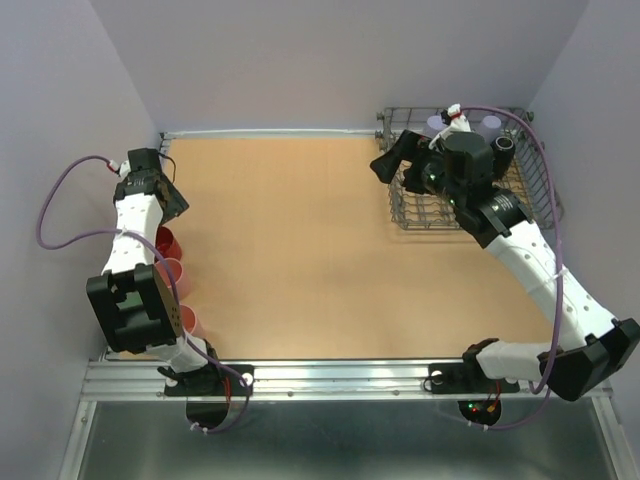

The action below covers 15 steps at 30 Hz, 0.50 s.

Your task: Load the cups into the dish rack

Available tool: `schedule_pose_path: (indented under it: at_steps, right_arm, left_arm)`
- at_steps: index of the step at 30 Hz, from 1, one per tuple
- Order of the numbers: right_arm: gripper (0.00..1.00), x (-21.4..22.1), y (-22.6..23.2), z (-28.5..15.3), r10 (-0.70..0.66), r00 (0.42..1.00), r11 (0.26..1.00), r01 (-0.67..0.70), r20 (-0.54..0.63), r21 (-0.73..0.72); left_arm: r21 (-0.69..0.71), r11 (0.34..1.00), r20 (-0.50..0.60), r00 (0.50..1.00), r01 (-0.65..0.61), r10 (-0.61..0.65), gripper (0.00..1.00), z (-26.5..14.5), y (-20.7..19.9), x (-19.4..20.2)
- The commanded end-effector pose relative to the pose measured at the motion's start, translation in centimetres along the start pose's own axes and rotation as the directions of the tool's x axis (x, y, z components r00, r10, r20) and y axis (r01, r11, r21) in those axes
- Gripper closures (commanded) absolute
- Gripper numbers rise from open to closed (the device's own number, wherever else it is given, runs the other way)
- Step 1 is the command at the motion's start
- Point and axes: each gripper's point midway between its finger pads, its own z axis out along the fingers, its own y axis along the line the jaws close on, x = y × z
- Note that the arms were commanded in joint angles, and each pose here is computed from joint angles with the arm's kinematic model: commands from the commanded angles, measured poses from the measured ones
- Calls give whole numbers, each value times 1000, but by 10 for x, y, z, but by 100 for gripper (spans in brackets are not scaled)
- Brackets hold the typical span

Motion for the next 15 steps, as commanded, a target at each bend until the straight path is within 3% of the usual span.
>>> schedule_pose_path:
  at_steps: [1,15]
  right_arm:
    - [0,24,-8,-2,1,998,1000,-1,-69,-5]
    - [0,39,-21,-2,-12,995,1000,14,-99,21]
  left_arm:
    - [-38,999,33,999,-11,12,13,8,12,-21]
    - [56,998,-57,998,8,-5,22,62,-8,-5]
